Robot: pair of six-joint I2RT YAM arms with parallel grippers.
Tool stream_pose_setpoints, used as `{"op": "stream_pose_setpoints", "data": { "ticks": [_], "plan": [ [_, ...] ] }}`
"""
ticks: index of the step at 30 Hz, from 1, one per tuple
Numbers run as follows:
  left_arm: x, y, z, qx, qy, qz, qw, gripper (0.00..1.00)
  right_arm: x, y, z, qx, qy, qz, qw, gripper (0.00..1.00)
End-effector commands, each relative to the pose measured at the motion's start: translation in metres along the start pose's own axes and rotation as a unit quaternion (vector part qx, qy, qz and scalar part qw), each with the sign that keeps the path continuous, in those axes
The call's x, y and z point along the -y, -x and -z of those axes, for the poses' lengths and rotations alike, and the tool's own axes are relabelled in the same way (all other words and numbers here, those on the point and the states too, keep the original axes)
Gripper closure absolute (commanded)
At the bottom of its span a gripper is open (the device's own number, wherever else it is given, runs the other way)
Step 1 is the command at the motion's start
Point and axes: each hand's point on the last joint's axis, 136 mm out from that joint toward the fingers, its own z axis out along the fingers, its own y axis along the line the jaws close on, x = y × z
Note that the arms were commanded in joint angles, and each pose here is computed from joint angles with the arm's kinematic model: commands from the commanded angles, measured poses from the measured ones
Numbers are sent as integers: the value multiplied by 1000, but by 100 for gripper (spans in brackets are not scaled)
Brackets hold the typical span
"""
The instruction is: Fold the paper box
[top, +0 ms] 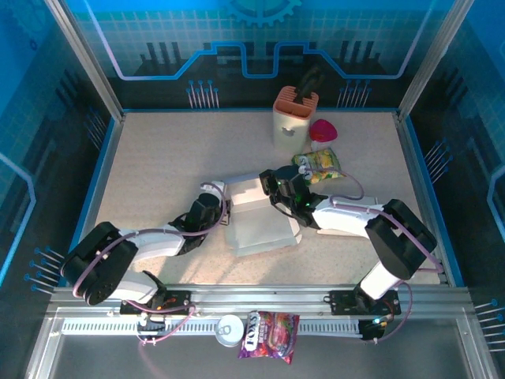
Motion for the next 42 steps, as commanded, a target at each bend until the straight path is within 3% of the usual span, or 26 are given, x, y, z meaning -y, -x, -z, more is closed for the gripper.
{"op": "stream_pose_setpoints", "data": {
  "ticks": [1, 9, 16, 20, 25, 30, 34, 39, 42],
  "plan": [
    [7, 0, -3, 16, -20, -7, 1000, 81, 0, 2, 3, -4, -20, 1, 1000, 100],
    [7, -4, -9, 19, -20, -6, 1000, 77, 2, 4, 4, -4, -25, 2, 1000, 100],
    [5, -2, -10, 22, -11, 1, 1000, 88, 2, 3, 4, -7, -26, 3, 1000, 100],
    [1, -2, -12, 18, 9, 6, 1000, 100, 5, 1, 4, -7, -29, 3, 1000, 100],
    [-13, -3, -9, 9, 90, 7, 996, 100, 4, -1, 8, -5, -25, 7, 1000, 100],
    [-19, -2, -2, 10, 103, 11, 995, 100, -22, 6, 26, -8, 14, 59, 998, 61],
    [-15, 13, 16, 22, 83, 10, 996, 100, -58, 26, 59, -2, 69, 149, 986, 43],
    [-14, 31, 36, 24, 26, 24, 999, 100, -81, 58, 101, -8, 122, 246, 962, 37],
    [-19, 38, 46, 24, 13, 32, 999, 100, -66, 83, 117, -11, 100, 248, 964, 38]
  ]
}}
